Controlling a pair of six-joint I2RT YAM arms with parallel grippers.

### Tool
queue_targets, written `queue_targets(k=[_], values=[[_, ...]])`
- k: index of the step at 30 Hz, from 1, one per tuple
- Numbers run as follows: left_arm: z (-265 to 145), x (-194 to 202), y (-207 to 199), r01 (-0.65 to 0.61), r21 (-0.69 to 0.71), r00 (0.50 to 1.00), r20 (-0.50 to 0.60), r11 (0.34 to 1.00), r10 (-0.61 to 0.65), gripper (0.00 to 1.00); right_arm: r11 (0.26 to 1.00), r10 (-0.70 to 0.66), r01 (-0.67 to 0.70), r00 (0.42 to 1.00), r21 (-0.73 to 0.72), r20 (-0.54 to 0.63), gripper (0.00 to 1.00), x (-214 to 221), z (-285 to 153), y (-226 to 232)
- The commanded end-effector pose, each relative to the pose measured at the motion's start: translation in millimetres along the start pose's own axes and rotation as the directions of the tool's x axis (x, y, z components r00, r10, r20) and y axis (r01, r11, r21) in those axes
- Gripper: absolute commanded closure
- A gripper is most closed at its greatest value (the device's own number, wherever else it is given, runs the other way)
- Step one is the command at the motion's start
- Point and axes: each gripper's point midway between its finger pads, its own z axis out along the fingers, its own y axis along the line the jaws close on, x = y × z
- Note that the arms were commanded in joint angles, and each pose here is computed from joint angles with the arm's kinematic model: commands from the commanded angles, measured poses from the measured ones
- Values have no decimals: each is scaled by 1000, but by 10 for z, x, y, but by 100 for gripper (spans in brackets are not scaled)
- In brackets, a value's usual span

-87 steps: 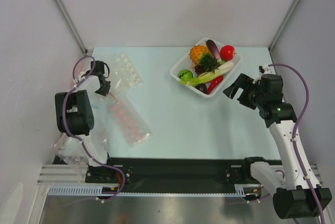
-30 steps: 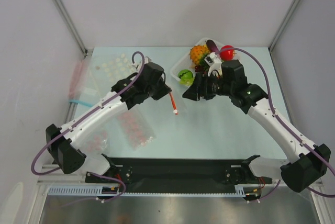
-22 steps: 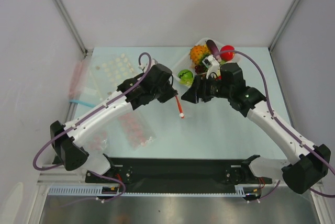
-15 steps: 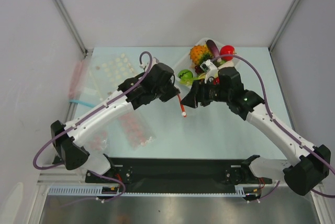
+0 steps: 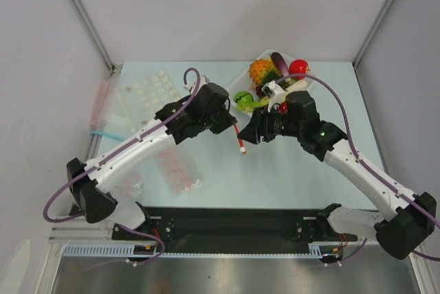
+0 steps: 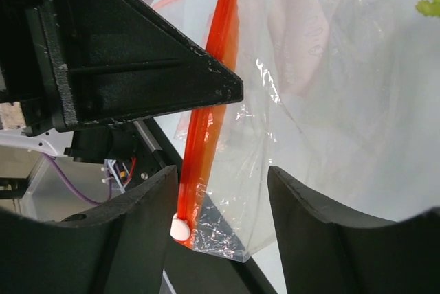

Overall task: Place the food in the zip-top bag and seal the zipper
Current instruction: Open the zipper of the food storage bag at the center of the board.

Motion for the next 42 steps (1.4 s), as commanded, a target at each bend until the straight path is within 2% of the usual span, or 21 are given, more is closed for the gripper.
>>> queue_targets(k=[1, 4, 5, 8, 11, 12, 14, 21, 27, 30, 31, 37, 39, 41, 42], values=[[-92, -88, -178, 1, 46, 999, 34, 999, -3, 98, 999, -40, 39, 999, 34, 33, 41, -86, -23, -21], [-84, -85, -188, -13, 36, 999, 33, 999, 12, 98, 997, -47, 45, 998, 59, 37, 49, -85, -38, -63], [-76, -80, -198, -18, 34, 999, 31, 999, 17, 98, 996, -51, 48, 998, 78, 42, 55, -94, -47, -94], [-66, -55, -205, -24, 29, 999, 25, 999, 23, 98, 995, -64, 60, 997, 81, 47, 57, -111, -59, -94], [-45, -34, -211, -29, 23, 999, 18, 999, 28, 97, 994, -71, 68, 997, 80, 38, 54, -91, -56, -92], [-40, -31, -218, -34, 19, 999, 17, 999, 33, 97, 994, -81, 78, 996, 72, 35, 45, -79, -62, -69], [-25, -22, -217, -41, 12, 999, 15, 999, 41, 97, 994, -89, 86, 995, 70, 48, 39, -105, -75, -49], [-1, 13, -240, -50, 9, 999, 8, 999, 50, 97, 993, -77, 76, 997, 92, 9, 38, -2, -19, -130], [18, 35, -260, -60, 6, 998, -1, 998, 60, 96, 990, -76, 74, 997, 121, 13, 51, 6, -31, -180], [26, 42, -253, -64, 3, 998, -4, 998, 64, 96, 989, -81, 76, 996, 123, 30, 65, -16, -57, -169], [27, 49, -254, -66, 2, 998, -5, 998, 66, 95, 989, -80, 75, 996, 130, 29, 72, -12, -57, -183], [24, 52, -268, -67, 5, 998, -9, 998, 67, 91, 986, -72, 69, 997, 149, 16, 93, 13, -39, -232], [21, 48, -276, -69, 8, 998, -8, 998, 69, 86, 987, -75, 71, 997, 146, 20, 97, -3, -39, -223], [6, 45, -285, -79, 16, 997, -8, 997, 79, 68, 986, -72, 68, 997, 152, 21, 100, -3, -40, -233], [5, 33, -281, -85, 14, 996, -2, 996, 85, 52, 986, -67, 63, 997, 155, 23, 100, -2, -42, -236]])
